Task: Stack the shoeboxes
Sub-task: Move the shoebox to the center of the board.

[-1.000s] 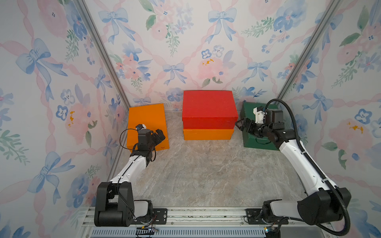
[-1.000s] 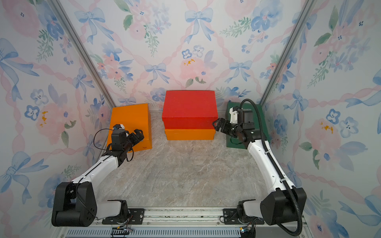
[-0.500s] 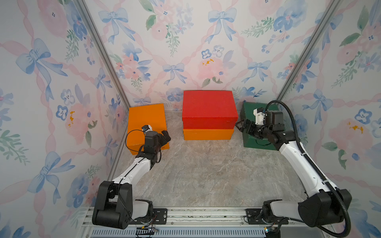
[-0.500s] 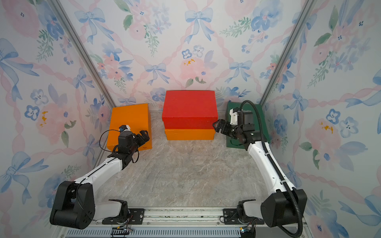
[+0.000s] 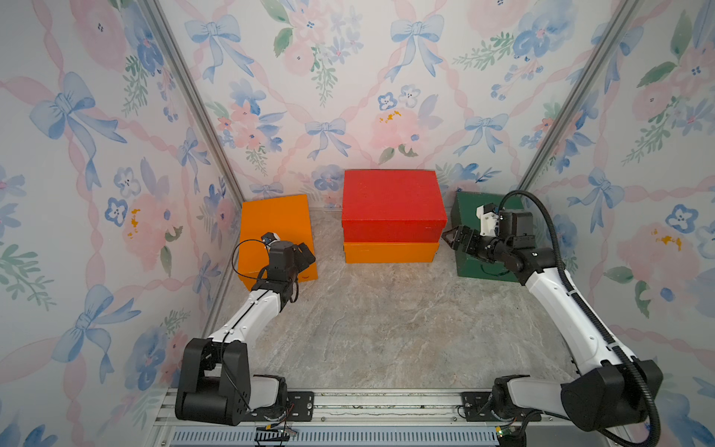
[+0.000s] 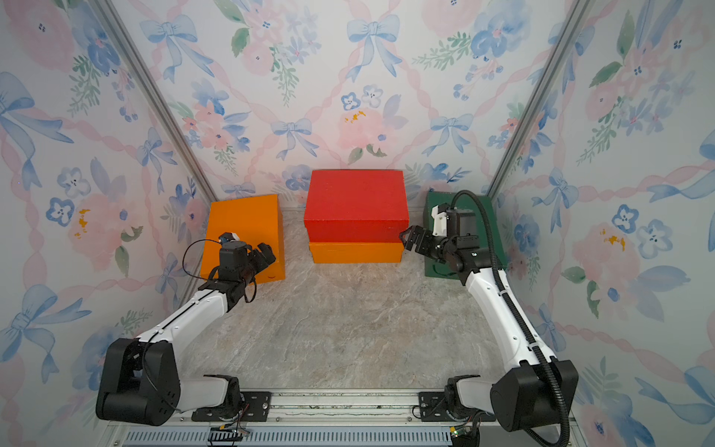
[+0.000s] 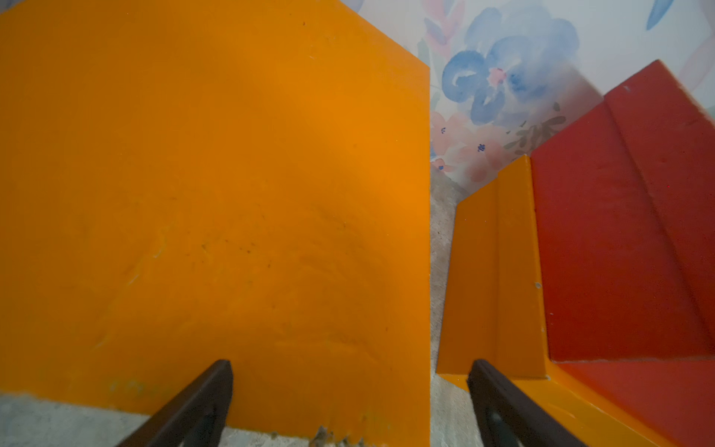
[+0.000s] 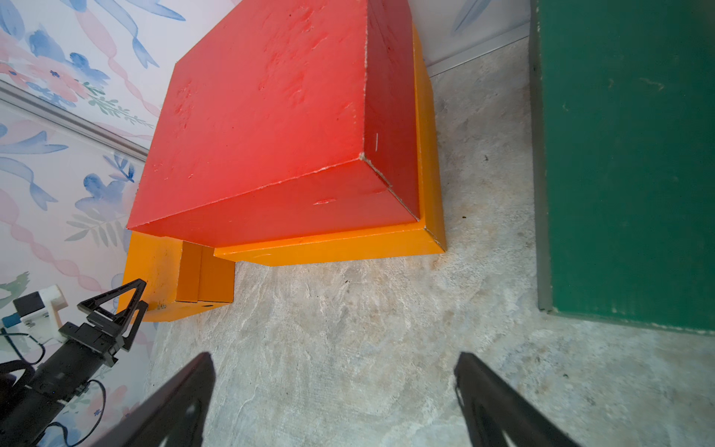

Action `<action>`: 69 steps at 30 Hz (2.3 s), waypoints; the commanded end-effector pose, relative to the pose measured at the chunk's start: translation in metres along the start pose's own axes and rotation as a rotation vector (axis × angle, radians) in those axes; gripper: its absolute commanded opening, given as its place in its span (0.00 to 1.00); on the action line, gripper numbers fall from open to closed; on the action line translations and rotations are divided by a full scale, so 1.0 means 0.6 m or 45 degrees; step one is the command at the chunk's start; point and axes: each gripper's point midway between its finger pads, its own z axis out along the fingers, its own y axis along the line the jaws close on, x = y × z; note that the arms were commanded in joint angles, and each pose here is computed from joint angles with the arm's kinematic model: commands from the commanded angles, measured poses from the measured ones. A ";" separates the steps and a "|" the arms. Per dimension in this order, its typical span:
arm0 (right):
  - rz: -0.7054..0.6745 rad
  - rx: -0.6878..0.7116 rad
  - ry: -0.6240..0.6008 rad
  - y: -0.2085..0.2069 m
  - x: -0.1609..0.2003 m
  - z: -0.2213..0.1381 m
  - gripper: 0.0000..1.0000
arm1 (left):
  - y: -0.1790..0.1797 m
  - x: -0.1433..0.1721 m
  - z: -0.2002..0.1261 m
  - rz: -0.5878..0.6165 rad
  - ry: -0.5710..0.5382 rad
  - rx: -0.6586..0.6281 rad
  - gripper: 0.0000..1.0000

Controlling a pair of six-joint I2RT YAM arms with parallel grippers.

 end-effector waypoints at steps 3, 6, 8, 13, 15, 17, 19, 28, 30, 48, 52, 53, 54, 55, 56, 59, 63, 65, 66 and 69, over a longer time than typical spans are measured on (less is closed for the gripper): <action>-0.013 -0.003 -0.009 0.002 0.003 -0.011 0.97 | 0.048 0.028 0.018 0.073 0.086 -0.173 0.98; -0.014 -0.004 -0.007 0.002 0.005 -0.013 0.97 | 0.054 0.038 0.026 0.079 0.110 -0.188 0.98; -0.016 0.000 -0.014 0.002 0.003 -0.016 0.97 | 0.056 0.045 0.026 0.081 0.125 -0.187 0.98; -0.011 -0.008 -0.027 0.006 0.000 -0.020 0.97 | 0.057 0.081 0.024 0.095 0.180 -0.180 0.98; -0.006 -0.014 -0.031 0.006 0.000 -0.020 0.97 | 0.052 0.097 0.022 0.097 0.202 -0.169 0.98; -0.007 -0.019 -0.032 0.009 0.001 -0.021 0.97 | 0.050 0.106 0.019 0.101 0.210 -0.165 0.98; -0.010 -0.021 -0.030 0.009 0.003 -0.023 0.97 | 0.047 0.115 0.017 0.097 0.228 -0.151 0.98; -0.016 -0.006 -0.034 0.000 0.011 -0.030 0.97 | 0.035 0.140 -0.001 0.098 0.253 -0.105 0.98; -0.016 -0.005 -0.029 -0.001 0.013 -0.031 0.97 | 0.034 0.135 -0.005 0.094 0.240 -0.104 0.98; -0.004 0.009 -0.062 -0.016 0.015 -0.055 0.97 | -0.068 0.069 -0.008 0.096 0.203 0.110 0.98; -0.002 0.008 -0.072 -0.017 0.012 -0.060 0.97 | -0.096 0.056 -0.023 0.091 0.181 0.168 0.98; -0.003 0.006 -0.075 -0.016 0.012 -0.062 0.97 | -0.104 0.051 -0.029 0.085 0.174 0.185 0.98; -0.001 0.006 -0.075 -0.016 0.011 -0.061 0.97 | -0.111 0.047 -0.033 0.083 0.167 0.200 0.98; -0.001 0.007 -0.075 -0.017 0.011 -0.061 0.97 | -0.117 0.041 -0.037 0.078 0.157 0.213 0.98; 0.001 0.006 -0.075 -0.017 0.010 -0.060 0.97 | -0.123 0.034 -0.040 0.074 0.147 0.227 0.98; 0.008 -0.007 -0.070 -0.014 0.010 -0.057 0.97 | -0.134 0.020 -0.038 0.089 0.128 0.231 0.98; 0.011 -0.007 -0.068 -0.015 0.011 -0.056 0.97 | -0.139 0.018 -0.012 0.119 0.143 0.202 0.98; 0.010 -0.004 -0.067 -0.016 0.012 -0.057 0.97 | -0.143 0.021 0.006 0.126 0.163 0.194 0.98; 0.007 -0.001 -0.069 -0.016 0.011 -0.058 0.97 | -0.145 0.023 0.013 0.131 0.171 0.190 0.98; 0.001 0.012 -0.075 -0.019 0.010 -0.064 0.97 | -0.148 0.028 0.028 0.130 0.191 0.181 0.98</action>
